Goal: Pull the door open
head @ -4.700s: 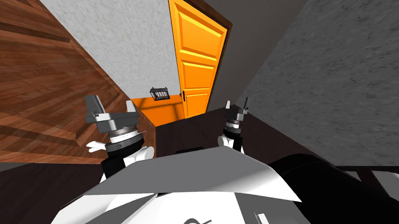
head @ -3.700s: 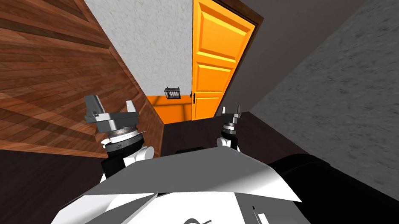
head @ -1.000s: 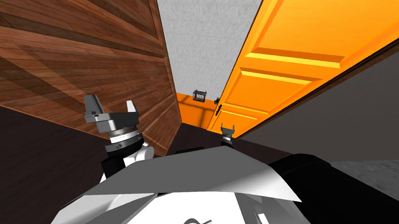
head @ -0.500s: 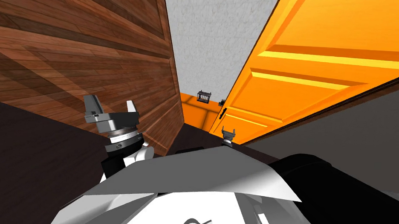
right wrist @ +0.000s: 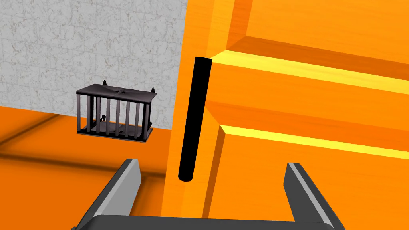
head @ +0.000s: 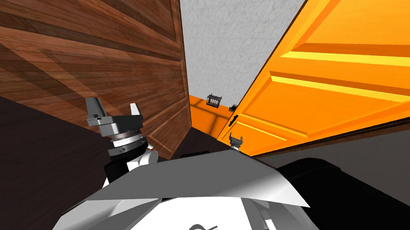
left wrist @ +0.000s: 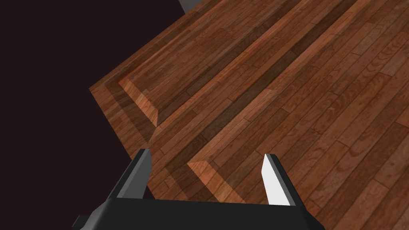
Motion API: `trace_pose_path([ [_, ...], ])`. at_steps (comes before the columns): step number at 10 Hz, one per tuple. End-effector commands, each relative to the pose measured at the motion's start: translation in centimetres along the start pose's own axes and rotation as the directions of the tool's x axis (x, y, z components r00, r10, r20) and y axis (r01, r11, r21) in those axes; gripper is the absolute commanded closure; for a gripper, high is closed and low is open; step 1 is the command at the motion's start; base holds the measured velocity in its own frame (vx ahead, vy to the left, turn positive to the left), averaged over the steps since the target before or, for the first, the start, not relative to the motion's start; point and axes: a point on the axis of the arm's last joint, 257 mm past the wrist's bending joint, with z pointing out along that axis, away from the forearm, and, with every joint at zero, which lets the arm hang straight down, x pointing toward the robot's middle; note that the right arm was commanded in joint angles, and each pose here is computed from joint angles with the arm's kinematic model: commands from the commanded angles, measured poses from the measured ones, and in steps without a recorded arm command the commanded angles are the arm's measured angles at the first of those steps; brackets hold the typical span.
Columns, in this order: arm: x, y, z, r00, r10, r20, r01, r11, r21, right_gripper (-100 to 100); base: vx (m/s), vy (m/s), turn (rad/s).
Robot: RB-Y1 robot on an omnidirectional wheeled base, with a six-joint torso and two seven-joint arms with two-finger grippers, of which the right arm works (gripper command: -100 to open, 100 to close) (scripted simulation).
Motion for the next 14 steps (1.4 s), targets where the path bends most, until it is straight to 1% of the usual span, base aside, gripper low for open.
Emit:
trace_pose_path([
  [1, -1.7, 1.4, -0.75, 0.999, 0.036, 0.036, -0.035, 0.999, -0.029, -100, 0.094, -0.102, 0.340],
  [3, -2.9, 2.4, -1.30, 0.996, 0.061, 0.060, -0.058, 0.997, -0.052, -100, 0.094, -0.091, 0.178],
  [5, -4.9, 4.1, -2.31, 0.990, 0.101, 0.097, -0.092, 0.991, -0.095, -100, 0.105, -0.094, 0.291],
  [6, -5.3, 4.5, -2.57, 0.988, 0.111, 0.105, -0.099, 0.989, -0.106, -100, 0.100, -0.110, 0.170],
  [8, -6.0, 5.2, -2.96, 0.985, 0.124, 0.116, -0.110, 0.986, -0.122, -100, 0.042, -0.070, 0.072],
  [10, -7.1, 6.3, -3.70, 0.980, 0.148, 0.135, -0.128, 0.980, -0.152, -100, 0.047, -0.064, 0.190],
  [11, -6.8, 6.0, -3.40, 0.982, 0.139, 0.130, -0.120, 0.983, -0.142, -100, 0.025, -0.045, 0.044],
  [12, -7.1, 5.7, -2.45, 0.981, 0.144, 0.130, -0.129, 0.984, -0.120, -100, 0.075, -0.058, -0.208],
  [13, -7.2, 5.5, -2.10, 0.981, 0.145, 0.130, -0.131, 0.985, -0.112, -100, 0.127, -0.088, -0.176],
  [14, -7.4, 5.3, -1.29, 0.981, 0.146, 0.130, -0.134, 0.986, -0.094, -100, 0.168, -0.076, -0.129],
])
